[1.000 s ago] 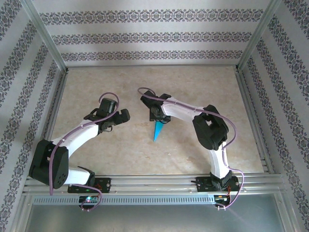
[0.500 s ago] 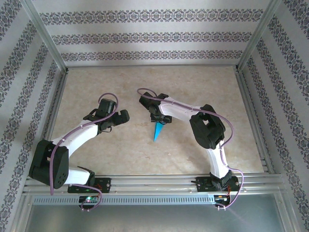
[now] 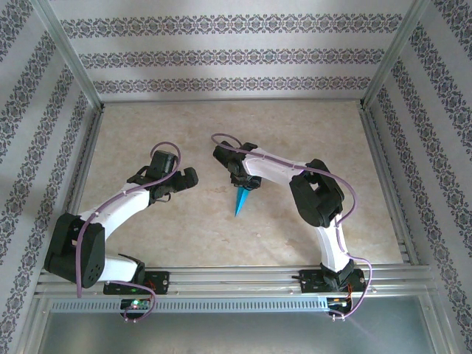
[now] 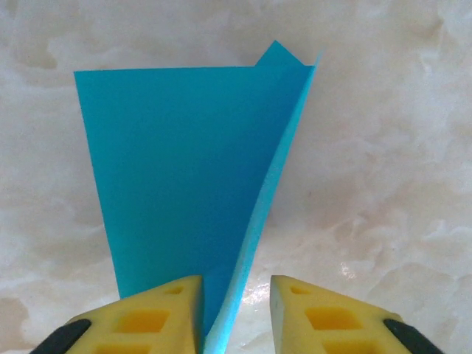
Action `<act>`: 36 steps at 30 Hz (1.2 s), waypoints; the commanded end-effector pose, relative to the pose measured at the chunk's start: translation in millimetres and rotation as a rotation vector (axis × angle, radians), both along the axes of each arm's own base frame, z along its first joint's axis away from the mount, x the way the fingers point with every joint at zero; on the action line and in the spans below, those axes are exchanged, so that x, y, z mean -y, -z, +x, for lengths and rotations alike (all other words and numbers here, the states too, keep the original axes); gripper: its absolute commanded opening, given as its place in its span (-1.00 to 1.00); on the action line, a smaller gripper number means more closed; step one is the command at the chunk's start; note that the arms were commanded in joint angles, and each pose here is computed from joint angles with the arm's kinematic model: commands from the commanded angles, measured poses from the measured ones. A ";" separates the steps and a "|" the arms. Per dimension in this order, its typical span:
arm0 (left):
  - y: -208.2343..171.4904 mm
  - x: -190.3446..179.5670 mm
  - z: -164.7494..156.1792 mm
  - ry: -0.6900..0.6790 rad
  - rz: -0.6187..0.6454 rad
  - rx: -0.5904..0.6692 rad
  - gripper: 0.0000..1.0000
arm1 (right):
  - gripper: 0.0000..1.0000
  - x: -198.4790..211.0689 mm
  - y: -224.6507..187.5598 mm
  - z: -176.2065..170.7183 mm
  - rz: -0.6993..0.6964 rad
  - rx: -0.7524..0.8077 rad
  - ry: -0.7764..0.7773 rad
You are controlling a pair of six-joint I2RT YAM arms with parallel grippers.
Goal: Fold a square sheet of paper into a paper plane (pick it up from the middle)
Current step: Turn over the paper plane at the center of the table.
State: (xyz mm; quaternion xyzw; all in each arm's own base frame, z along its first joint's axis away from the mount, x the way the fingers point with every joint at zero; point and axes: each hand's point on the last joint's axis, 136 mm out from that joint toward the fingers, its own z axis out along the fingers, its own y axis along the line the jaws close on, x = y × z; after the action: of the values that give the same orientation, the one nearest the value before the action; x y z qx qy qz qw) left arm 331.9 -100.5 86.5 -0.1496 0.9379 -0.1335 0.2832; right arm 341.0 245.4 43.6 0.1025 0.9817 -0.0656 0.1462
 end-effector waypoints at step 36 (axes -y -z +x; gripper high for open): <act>-61.1 13.7 4.1 -0.019 -0.429 0.186 0.90 | -1.00 -99.4 -40.7 35.7 0.995 0.128 -0.286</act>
State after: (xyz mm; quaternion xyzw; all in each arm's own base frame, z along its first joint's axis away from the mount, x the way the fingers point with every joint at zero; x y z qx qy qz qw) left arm 326.1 -97.8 134.4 -0.2153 0.8766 -0.2793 0.3275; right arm 374.7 344.3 88.7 0.0196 0.9004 0.4079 0.1497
